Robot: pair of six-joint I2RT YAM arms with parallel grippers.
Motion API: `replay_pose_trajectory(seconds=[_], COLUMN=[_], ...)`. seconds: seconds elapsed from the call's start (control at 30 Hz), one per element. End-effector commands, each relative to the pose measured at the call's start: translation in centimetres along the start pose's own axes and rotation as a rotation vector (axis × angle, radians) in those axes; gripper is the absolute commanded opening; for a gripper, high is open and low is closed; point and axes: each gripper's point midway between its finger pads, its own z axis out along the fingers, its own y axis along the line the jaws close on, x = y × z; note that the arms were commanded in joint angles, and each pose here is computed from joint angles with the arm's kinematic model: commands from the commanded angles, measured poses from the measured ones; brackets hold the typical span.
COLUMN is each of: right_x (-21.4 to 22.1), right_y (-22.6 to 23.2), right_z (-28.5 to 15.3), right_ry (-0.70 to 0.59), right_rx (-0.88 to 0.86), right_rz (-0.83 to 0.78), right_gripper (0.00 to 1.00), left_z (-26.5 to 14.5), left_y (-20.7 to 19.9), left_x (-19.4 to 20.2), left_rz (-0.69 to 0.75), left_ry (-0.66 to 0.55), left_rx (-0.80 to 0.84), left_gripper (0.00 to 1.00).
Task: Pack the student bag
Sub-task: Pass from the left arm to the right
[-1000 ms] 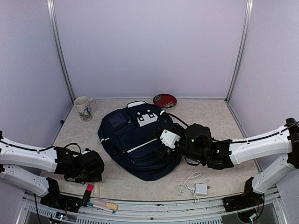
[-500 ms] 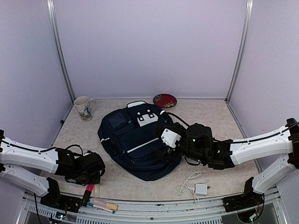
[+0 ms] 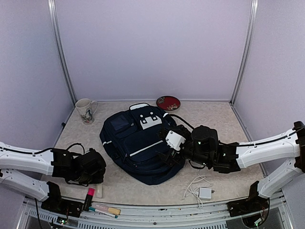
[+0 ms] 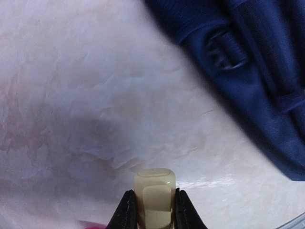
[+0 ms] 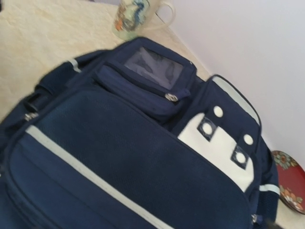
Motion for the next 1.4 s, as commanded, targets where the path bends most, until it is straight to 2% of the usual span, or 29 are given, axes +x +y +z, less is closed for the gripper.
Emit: replay_pose_trajectory(seconds=[0.0, 0.13, 0.27, 0.33, 0.47, 0.67, 0.83, 1.03, 1.13, 1.2, 1.27, 1.37], right_x=[-4.3, -8.4, -12.0, -13.0, -14.3, -15.4, -15.8, -16.5, -16.6, -16.6, -16.4, -16.3], right_y=[-0.1, 0.8, 3.1, 4.2, 6.6, 7.1, 7.2, 6.6, 6.7, 6.9, 6.9, 6.7], right_z=[-1.8, -4.5, -7.2, -7.4, -7.3, -8.3, -6.9, -6.8, -6.9, -6.8, -6.7, -6.8], right_ry=[-0.160, -0.381, -0.580, -0.618, -0.621, -0.679, -0.649, -0.681, -0.679, -0.666, -0.653, -0.654], right_rx=[-0.069, -0.220, -0.495, -0.609, -0.836, -0.998, -1.021, -1.008, -1.026, -1.043, -1.045, -1.039], right_rz=[0.091, 0.154, 0.186, 0.204, 0.229, 0.318, 0.390, 0.416, 0.415, 0.417, 0.419, 0.417], right_gripper=[1.00, 1.00, 1.00, 1.00, 0.98, 0.91, 0.82, 0.77, 0.65, 0.47, 0.35, 0.25], left_z=[-5.2, -11.0, -18.5, -22.0, -26.6, -29.5, -30.3, -30.4, -30.2, -30.2, -30.2, -30.0], left_y=[-3.8, -7.9, -15.4, -18.5, -22.1, -23.8, -25.1, -25.8, -25.8, -25.7, -25.7, -25.6], left_x=[-5.2, -8.9, -11.0, -10.6, -10.0, -9.3, -8.6, -7.9, -7.8, -7.8, -7.8, -7.8], left_rz=[0.011, 0.125, 0.284, 0.398, 0.503, 0.546, 0.595, 0.622, 0.625, 0.624, 0.623, 0.623], left_ry=[-0.219, -0.413, -0.611, -0.693, -0.791, -0.866, -0.885, -0.895, -0.893, -0.894, -0.894, -0.895], left_rx=[0.124, 0.233, 0.488, 0.610, 0.820, 0.986, 1.023, 1.044, 1.043, 1.044, 1.042, 1.034], left_gripper=[0.02, 0.02, 0.02, 0.03, 0.04, 0.06, 0.06, 0.06, 0.06, 0.06, 0.06, 0.06])
